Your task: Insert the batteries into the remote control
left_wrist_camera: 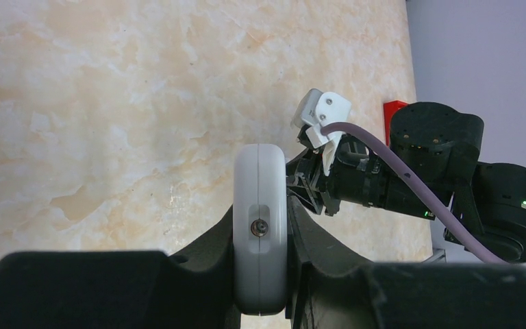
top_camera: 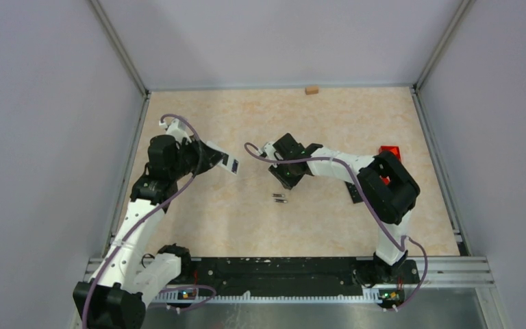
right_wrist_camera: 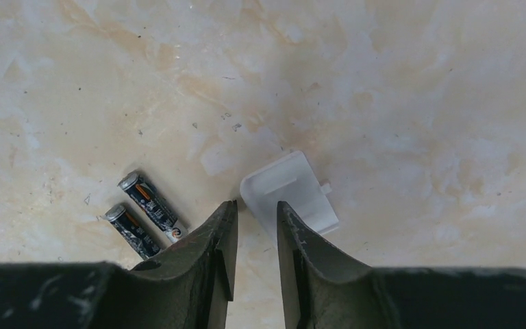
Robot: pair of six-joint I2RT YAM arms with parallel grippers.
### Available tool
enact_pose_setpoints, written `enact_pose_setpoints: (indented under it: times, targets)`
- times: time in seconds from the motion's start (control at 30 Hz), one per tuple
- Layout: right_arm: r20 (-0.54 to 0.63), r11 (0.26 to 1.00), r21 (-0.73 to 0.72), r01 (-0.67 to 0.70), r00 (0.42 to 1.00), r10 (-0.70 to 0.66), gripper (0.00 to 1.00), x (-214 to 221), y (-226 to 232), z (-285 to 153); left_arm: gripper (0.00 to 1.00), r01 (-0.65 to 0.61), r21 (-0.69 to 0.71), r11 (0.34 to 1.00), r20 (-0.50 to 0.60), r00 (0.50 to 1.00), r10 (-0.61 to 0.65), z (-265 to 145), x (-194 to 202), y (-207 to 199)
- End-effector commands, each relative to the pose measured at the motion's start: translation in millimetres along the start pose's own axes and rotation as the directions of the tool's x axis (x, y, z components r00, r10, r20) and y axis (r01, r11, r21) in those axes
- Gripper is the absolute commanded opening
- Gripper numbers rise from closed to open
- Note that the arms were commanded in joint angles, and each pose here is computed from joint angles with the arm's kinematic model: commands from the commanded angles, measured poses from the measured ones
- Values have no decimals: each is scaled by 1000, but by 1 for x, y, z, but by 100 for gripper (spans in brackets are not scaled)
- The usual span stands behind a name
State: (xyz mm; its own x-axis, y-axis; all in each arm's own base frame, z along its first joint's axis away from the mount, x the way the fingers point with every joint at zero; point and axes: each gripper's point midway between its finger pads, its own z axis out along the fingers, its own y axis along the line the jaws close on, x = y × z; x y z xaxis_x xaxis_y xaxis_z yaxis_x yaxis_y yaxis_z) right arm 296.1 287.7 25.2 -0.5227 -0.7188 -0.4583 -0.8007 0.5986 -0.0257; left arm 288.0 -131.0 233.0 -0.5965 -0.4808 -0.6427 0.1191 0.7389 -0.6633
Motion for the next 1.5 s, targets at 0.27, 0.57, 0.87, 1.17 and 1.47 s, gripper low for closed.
enact_pose_setpoints:
  times: [0.27,0.57,0.87,1.17,1.47]
  targets:
    - [8,999,42,28,1000,-29,16,-14,-3,-4,0,-34,-33,999,132,991,38,-14,-24,1]
    - [154,989,99,-107,984,91,0,-45,-10,-26,0,-62,16,998,177,983,58,-22,-30,-11]
    - [544,861,-325,-391,668,508,0,-140,25,-164,0,-22,277,960,134,991,-16,-16,-31,-58]
    - [432,471,-865,-174,222,874,0,-179,68,-294,0,120,541,833,89,976,-199,-26,-48,-109]
    - [192,191,-981,23,151,970,0,-199,87,-333,0,309,561,768,-34,936,-351,-34,-49,-121]
